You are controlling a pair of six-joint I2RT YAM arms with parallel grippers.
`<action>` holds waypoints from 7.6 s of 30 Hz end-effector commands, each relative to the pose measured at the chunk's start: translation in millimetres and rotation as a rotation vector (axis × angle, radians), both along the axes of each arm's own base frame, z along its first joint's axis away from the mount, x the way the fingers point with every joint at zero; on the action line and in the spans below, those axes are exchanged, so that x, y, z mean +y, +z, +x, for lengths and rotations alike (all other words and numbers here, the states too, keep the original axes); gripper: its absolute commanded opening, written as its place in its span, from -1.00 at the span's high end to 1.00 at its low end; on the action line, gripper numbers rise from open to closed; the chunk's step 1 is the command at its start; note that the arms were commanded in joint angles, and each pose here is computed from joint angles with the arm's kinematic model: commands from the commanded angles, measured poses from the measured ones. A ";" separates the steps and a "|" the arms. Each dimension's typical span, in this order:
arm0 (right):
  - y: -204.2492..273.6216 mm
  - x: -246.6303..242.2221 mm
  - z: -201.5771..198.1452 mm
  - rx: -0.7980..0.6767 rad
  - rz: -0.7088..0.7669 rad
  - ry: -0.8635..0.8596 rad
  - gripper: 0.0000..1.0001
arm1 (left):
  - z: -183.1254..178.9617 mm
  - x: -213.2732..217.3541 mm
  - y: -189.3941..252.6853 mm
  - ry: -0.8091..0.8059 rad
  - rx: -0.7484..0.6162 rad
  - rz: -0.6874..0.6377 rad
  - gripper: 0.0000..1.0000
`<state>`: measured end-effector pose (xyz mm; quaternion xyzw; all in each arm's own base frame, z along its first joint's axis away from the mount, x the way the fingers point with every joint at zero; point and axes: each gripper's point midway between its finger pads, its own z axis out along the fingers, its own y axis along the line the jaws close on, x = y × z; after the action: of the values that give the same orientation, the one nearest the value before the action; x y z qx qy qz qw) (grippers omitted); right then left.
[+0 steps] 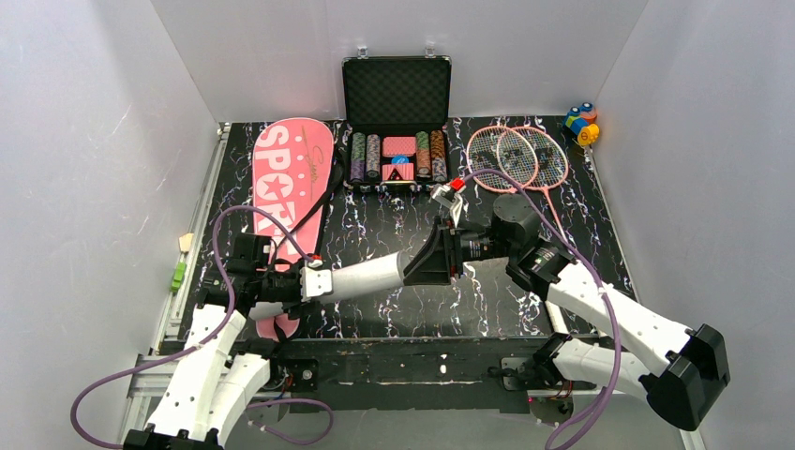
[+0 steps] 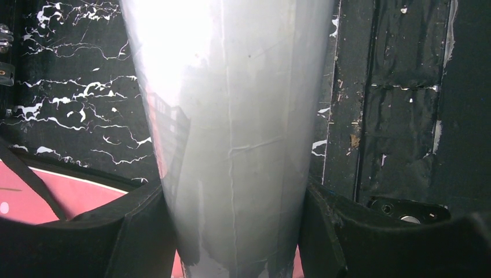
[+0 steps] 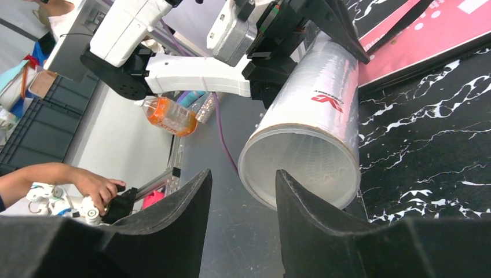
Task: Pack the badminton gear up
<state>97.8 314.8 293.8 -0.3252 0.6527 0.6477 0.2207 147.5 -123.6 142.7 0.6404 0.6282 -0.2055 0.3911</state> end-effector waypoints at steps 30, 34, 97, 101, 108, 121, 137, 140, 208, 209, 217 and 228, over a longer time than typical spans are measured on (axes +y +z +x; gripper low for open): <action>25.7 13.8 29.4 -0.050 0.025 -0.122 0.82 | 3.1 -10.8 26.2 -0.043 -0.066 -0.062 0.07; 20.6 17.7 29.4 -0.040 0.011 -0.113 0.85 | 3.6 -12.3 30.6 -0.044 -0.068 -0.069 0.07; -38.3 -100.3 107.1 0.102 -0.385 -0.784 -0.31 | 174.7 244.2 -36.8 1.546 0.614 -0.127 0.09; -39.8 -100.0 106.7 0.107 -0.393 -0.780 -0.31 | 173.6 249.4 -52.6 1.552 0.612 -0.093 0.07; -37.0 -98.0 107.1 0.116 -0.389 -0.774 -0.32 | 161.6 269.0 -86.8 1.583 0.588 0.055 -0.13; -28.2 -92.8 108.6 0.143 -0.420 -0.739 -0.37 | 152.1 283.9 -104.5 1.554 0.508 0.178 -0.63; -43.5 -99.9 116.2 0.182 -0.471 -0.782 -0.70 | 140.1 212.4 47.4 1.305 0.217 0.039 -0.97; -49.2 -101.5 115.3 0.194 -0.474 -0.790 -0.72 | 135.0 167.0 53.9 1.192 0.196 0.061 -0.97; -68.9 -116.5 115.1 0.231 -0.433 -0.846 -0.49 | 175.0 35.2 -35.3 0.822 0.402 0.280 1.00; -68.4 -116.3 115.2 0.231 -0.431 -0.845 -0.48 | 175.1 34.0 -26.9 0.820 0.392 0.266 1.00; -69.0 -113.2 114.9 0.239 -0.417 -0.833 -0.38 | 167.0 34.8 0.9 0.819 0.337 0.221 1.00; -70.9 -107.1 114.4 0.264 -0.409 -0.803 -0.47 | 162.1 28.5 4.7 0.815 0.335 0.215 0.40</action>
<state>207.4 201.5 211.7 0.0073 0.8767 0.3849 0.2886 317.5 -89.8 161.1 0.3348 0.8967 -0.0659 0.2819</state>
